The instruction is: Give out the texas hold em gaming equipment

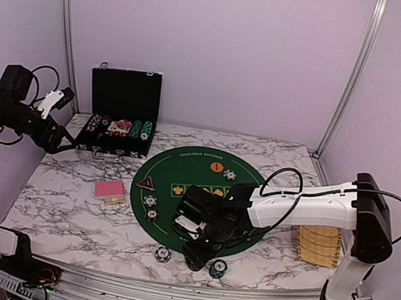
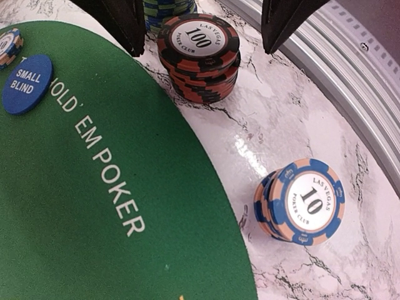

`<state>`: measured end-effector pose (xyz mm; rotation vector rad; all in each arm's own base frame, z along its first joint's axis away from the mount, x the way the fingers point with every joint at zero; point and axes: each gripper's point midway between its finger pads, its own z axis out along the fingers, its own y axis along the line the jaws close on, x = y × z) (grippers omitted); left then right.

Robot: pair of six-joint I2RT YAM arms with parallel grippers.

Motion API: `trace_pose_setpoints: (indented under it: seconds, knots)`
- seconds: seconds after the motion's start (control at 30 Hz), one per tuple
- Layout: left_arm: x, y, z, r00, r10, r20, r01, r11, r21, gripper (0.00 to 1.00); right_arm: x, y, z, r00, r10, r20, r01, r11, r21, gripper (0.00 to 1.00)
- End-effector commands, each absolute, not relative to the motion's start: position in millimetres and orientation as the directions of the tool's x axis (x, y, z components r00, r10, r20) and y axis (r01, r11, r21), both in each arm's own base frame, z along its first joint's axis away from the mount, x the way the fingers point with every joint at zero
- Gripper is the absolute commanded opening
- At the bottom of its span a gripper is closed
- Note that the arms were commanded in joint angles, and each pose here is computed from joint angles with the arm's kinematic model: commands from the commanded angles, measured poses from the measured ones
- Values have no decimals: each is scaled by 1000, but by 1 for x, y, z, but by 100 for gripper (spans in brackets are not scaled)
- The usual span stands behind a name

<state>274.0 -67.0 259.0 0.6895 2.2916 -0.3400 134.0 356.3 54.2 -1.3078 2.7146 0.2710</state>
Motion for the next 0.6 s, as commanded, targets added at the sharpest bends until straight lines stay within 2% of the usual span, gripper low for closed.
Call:
trace_pose_setpoints:
  seconds: [0.0,0.57]
  knots:
    - [269,-69,263,-601,388,-698,579,814,-46,99,137,363,55,-608,-767,-204,-792,602,100,61]
    - [269,-69,265,-598,387,-701,577,815,-42,99,135,361,50,-602,-775,-191,-798,594,102,52]
